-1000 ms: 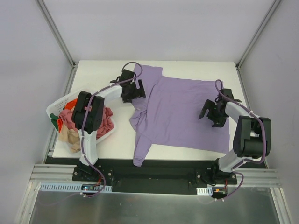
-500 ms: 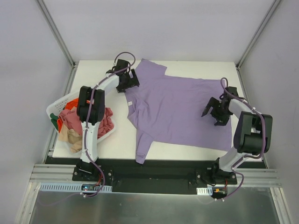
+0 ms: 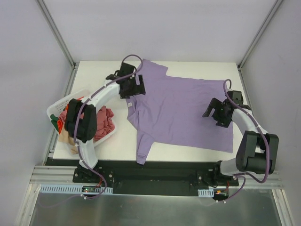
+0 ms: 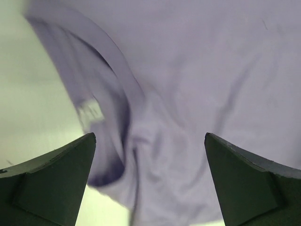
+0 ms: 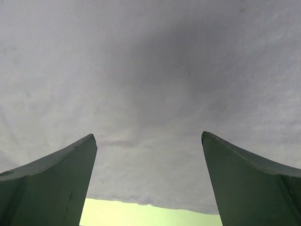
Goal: Fold and stack the t-shirts
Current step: Flatten out the tshirt
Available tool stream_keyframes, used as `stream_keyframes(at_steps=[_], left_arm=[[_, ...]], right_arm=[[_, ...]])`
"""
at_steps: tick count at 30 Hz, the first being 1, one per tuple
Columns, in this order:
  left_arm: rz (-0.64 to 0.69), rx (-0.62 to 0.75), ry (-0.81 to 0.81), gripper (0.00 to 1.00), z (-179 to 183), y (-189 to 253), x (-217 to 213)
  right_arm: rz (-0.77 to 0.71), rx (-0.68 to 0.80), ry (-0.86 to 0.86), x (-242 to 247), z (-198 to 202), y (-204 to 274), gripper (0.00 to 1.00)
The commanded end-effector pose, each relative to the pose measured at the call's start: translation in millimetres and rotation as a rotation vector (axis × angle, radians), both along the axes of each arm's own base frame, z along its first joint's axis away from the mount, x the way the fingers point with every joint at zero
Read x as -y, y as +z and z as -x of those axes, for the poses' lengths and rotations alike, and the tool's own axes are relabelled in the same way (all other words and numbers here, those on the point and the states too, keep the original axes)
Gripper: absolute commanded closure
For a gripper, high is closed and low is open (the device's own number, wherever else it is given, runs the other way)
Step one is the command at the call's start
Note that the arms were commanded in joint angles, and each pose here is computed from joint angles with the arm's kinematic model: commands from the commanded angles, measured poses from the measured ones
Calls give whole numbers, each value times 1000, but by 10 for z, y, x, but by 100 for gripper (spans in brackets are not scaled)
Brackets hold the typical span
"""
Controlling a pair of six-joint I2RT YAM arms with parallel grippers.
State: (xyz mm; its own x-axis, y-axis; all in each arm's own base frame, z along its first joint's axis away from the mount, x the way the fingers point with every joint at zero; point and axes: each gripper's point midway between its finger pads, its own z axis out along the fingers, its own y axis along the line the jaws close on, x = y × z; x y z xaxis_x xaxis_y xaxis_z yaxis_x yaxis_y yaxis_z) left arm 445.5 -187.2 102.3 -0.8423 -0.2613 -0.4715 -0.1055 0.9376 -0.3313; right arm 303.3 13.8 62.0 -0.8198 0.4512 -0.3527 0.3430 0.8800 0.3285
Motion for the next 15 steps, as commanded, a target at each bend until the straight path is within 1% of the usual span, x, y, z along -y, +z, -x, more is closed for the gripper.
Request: stream_keyframes(at_steps=[1, 4, 10, 15], left_arm=[[54, -74, -123, 1, 753, -7, 506], [48, -145, -157, 1, 1005, -268, 637], [-95, -196, -55, 1, 1118, -678, 297], [-153, -242, -13, 1, 1201, -905, 111]], right_arm=[[-27, 13, 22, -83, 74, -28, 4], [-39, -15, 30, -102, 101, -138, 4], [-2, -77, 6, -20, 136, -327, 4], [49, -126, -34, 108, 192, -419, 4]])
